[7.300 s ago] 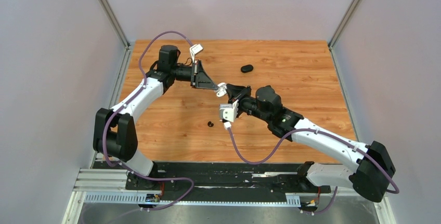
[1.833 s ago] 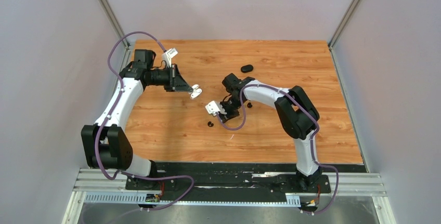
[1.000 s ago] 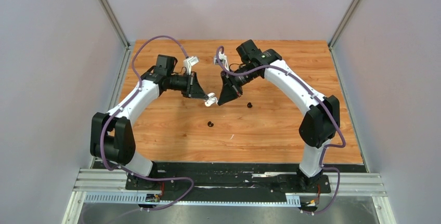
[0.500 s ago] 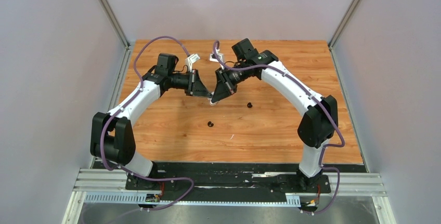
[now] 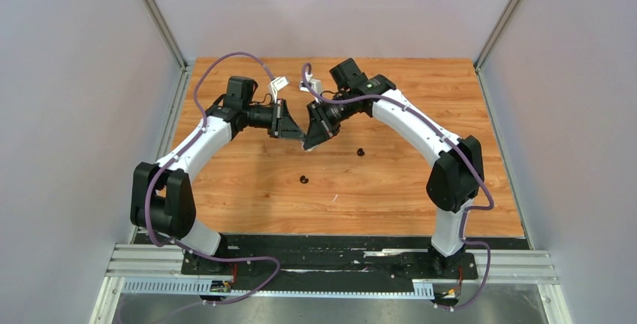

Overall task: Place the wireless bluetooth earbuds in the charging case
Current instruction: Place the earbud in the charging case.

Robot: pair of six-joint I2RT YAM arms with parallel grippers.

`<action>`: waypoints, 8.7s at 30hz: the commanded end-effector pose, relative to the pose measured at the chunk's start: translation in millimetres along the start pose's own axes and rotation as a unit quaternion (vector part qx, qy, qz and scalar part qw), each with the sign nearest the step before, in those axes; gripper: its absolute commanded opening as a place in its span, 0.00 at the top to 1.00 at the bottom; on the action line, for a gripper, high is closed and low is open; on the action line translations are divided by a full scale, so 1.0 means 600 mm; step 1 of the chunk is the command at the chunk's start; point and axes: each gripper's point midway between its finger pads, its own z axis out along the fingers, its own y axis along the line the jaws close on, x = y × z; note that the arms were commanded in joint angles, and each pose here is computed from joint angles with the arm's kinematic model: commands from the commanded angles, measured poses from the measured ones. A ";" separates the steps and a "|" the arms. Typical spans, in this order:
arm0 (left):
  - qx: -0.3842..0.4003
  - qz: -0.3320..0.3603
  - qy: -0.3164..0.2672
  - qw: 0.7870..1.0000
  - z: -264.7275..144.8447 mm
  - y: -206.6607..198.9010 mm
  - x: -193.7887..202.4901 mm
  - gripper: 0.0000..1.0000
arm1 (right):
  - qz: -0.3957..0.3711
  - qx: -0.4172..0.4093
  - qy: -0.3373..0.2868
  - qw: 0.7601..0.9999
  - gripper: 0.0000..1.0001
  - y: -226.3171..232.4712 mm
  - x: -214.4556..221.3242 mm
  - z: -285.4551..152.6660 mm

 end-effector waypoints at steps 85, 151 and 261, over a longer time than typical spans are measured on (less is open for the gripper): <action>0.125 -0.013 0.039 0.991 0.001 -0.046 0.015 1.00 | -0.063 0.008 0.014 0.998 0.95 -0.010 0.015 -0.013; 0.062 0.004 0.051 0.997 0.003 -0.032 0.020 1.00 | -0.132 0.127 -0.060 0.981 0.00 -0.005 -0.013 -0.045; 0.064 -0.055 0.051 0.995 0.014 -0.040 -0.013 1.00 | -0.584 0.263 0.054 0.766 0.63 -0.019 -0.062 -0.019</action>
